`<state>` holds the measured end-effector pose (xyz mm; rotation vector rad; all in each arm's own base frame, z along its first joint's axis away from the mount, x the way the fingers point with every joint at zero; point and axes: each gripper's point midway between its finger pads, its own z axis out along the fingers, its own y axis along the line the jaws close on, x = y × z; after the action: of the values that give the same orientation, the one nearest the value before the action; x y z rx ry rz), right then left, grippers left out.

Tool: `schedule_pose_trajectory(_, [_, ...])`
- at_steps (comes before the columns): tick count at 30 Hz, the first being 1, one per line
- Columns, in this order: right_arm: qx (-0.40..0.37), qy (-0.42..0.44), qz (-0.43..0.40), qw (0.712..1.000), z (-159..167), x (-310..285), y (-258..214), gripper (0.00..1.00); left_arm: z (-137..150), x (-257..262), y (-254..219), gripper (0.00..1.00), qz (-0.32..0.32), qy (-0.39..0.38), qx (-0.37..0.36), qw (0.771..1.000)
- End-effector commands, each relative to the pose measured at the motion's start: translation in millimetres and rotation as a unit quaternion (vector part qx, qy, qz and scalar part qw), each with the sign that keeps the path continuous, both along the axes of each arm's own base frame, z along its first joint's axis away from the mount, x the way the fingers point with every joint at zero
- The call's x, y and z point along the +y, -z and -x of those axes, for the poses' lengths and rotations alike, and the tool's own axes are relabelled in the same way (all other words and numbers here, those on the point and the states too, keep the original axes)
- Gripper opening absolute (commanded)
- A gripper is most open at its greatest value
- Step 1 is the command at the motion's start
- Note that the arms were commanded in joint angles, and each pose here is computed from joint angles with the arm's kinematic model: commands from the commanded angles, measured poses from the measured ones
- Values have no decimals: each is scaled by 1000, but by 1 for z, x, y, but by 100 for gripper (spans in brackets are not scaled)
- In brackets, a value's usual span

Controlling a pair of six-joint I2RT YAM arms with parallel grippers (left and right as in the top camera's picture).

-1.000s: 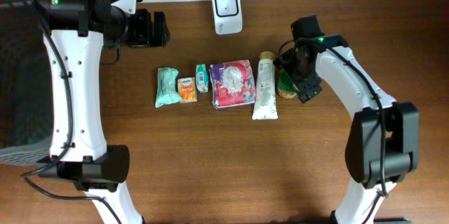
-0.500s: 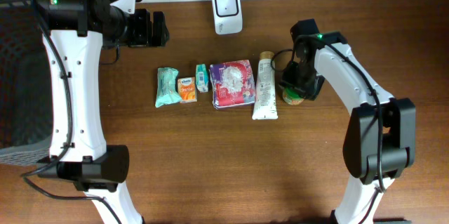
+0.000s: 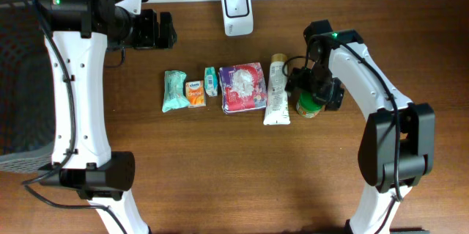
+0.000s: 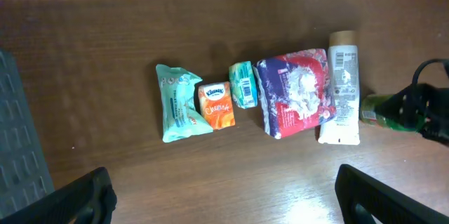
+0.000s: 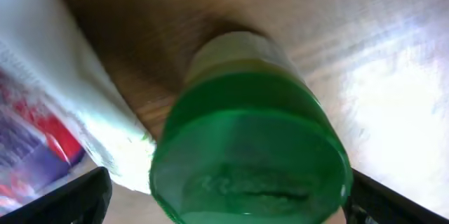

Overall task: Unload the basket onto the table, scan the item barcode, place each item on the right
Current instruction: 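Lift the green-lidded jar with the right gripper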

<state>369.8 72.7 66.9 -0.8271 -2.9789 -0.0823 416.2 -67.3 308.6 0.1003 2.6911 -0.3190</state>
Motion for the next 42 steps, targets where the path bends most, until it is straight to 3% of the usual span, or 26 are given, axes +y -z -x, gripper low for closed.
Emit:
schedule_pose_trajectory(1, [2, 168, 2, 986, -5, 3, -5, 99, -2, 3, 3, 99, 0, -5, 3, 1000])
schedule_pose_trajectory(12, [-3, 257, 57, 965, -5, -25, 4, 99, -2, 3, 3, 99, 0, -5, 3, 1000])
schedule_pose_trajectory(25, [3, 231, 55, 971, 3, -28, 30, 100, -2, 3, 3, 99, 0, -5, 3, 1000])
schedule_pose_trajectory(27, [-3, 211, 41, 977, -1, -24, 30, 89, -2, 3, 3, 99, 0, -5, 3, 1000])
schedule_pose_trajectory(31, [-3, 189, 36, 981, -1, -21, 30, 85, -2, 3, 3, 99, 0, -5, 3, 1000])
schedule_pose_trajectory(35, [-2, 159, 35, 987, 0, -21, 30, 75, -2, 3, 3, 99, 0, -5, 3, 1000])
schedule_pose_trajectory(39, [4, 159, 22, 987, 1, -16, 30, 73, -2, 3, 3, 99, 0, -5, 3, 1000])
schedule_pose_trajectory(42, [0, 106, 20, 994, 0, -16, 30, 62, -2, 3, 3, 99, 0, -5, 3, 1000])
